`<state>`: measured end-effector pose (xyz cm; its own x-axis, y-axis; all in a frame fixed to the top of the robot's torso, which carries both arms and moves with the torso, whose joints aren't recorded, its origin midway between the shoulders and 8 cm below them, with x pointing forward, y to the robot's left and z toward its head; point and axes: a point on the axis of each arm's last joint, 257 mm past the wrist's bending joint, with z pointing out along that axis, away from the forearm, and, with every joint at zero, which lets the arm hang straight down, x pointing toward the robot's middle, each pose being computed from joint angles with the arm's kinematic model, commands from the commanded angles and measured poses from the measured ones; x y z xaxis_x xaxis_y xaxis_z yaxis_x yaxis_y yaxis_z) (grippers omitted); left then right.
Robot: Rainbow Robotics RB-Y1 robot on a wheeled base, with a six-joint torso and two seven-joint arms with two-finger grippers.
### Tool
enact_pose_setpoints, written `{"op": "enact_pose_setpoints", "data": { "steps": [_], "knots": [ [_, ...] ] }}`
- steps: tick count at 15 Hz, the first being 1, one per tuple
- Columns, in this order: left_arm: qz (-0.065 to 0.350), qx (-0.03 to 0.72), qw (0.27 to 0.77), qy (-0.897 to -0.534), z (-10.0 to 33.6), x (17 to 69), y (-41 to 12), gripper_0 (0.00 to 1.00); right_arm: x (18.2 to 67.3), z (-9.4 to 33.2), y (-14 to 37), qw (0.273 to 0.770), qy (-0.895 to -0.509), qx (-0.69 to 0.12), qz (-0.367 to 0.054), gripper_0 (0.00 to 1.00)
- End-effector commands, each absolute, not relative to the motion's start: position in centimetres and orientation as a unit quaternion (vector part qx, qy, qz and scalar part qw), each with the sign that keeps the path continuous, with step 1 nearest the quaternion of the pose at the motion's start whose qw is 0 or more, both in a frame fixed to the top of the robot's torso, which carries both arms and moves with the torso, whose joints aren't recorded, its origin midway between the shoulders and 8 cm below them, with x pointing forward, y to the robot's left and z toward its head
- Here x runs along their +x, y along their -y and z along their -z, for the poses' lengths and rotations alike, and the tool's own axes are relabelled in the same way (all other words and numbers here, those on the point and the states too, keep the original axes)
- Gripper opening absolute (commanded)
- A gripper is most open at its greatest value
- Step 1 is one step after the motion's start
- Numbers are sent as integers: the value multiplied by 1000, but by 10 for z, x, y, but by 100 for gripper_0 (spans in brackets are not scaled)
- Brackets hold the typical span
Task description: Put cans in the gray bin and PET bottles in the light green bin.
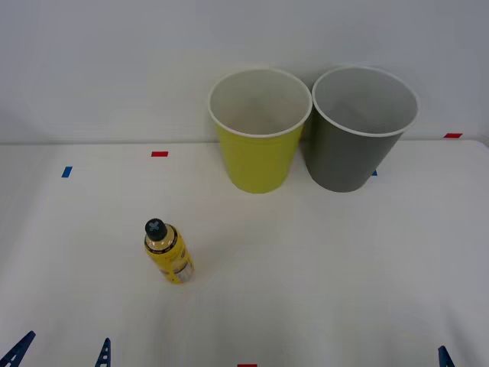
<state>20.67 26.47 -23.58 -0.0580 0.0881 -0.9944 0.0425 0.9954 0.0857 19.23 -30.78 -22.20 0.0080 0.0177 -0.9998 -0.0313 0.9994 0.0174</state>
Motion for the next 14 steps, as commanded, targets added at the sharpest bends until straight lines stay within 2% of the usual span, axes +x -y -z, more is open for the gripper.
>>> {"op": "enact_pose_setpoints", "data": {
  "steps": [1,14],
  "knots": [
    [-17,45,685,-727,236,207,-265,100,192,222,308,710,-704,-5,-17,100],
    [-17,45,685,-727,236,207,-265,100,192,222,308,710,-704,-5,-17,100]
  ]
}}
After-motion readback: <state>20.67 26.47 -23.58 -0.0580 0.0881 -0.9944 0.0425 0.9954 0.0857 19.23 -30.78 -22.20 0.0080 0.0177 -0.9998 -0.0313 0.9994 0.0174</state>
